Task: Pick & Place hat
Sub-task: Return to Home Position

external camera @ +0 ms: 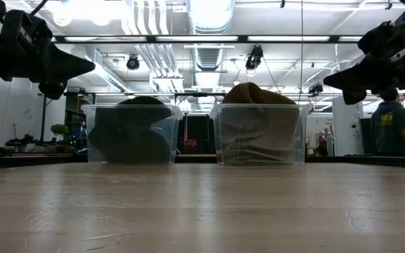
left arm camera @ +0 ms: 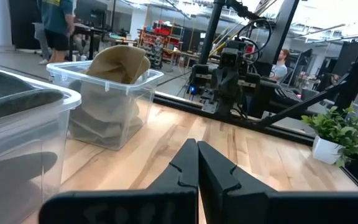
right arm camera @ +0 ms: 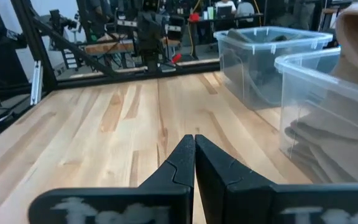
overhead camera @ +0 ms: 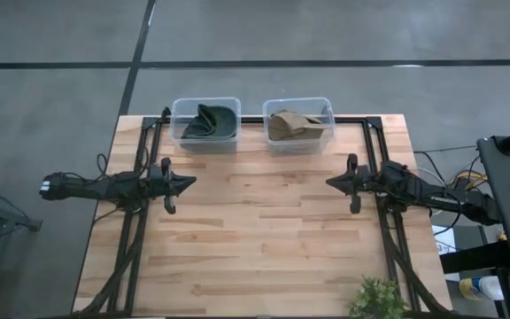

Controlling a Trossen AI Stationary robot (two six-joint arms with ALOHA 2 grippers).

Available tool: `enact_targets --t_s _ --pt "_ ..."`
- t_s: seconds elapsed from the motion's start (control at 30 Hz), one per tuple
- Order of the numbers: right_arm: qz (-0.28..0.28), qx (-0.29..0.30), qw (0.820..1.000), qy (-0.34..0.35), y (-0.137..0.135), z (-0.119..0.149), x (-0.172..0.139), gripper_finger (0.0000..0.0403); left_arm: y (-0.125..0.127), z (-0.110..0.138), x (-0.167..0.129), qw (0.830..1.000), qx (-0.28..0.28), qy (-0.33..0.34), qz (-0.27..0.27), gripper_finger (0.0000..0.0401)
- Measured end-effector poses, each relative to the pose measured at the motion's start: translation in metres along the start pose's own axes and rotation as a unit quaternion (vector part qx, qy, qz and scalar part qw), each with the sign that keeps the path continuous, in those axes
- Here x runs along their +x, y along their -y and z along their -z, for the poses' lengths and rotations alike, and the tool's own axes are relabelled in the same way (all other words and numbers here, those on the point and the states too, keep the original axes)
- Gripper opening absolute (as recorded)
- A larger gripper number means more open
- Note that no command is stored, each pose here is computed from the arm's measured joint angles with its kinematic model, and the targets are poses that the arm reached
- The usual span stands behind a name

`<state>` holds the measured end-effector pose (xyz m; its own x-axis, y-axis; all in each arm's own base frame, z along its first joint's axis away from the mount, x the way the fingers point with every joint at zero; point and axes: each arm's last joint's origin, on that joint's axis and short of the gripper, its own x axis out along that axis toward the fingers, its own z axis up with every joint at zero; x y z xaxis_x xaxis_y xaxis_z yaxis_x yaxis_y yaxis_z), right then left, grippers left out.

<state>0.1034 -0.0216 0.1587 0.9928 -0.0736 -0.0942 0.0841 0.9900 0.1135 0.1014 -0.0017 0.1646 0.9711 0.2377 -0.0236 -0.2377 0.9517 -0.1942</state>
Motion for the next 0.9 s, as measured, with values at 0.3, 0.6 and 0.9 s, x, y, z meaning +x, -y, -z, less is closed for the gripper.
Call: enact_targets --t_s 0.3,0.6,0.9 --pt "0.002 0.004 1.000 -0.022 0.0008 0.0036 0.0027 0.0009 -0.0001 0.0001 0.0000 1.000 0.000 0.000 0.000 0.0000" --pt "0.002 0.007 1.000 -0.027 0.0010 0.0043 0.0032 0.0009 -0.0001 0.0002 0.0000 1.000 0.000 -0.001 -0.001 0.0000" --pt "0.002 0.007 1.000 -0.027 0.0010 0.0044 0.0033 0.0009 -0.0001 0.0003 0.0000 1.000 0.000 -0.001 -0.001 0.0000"
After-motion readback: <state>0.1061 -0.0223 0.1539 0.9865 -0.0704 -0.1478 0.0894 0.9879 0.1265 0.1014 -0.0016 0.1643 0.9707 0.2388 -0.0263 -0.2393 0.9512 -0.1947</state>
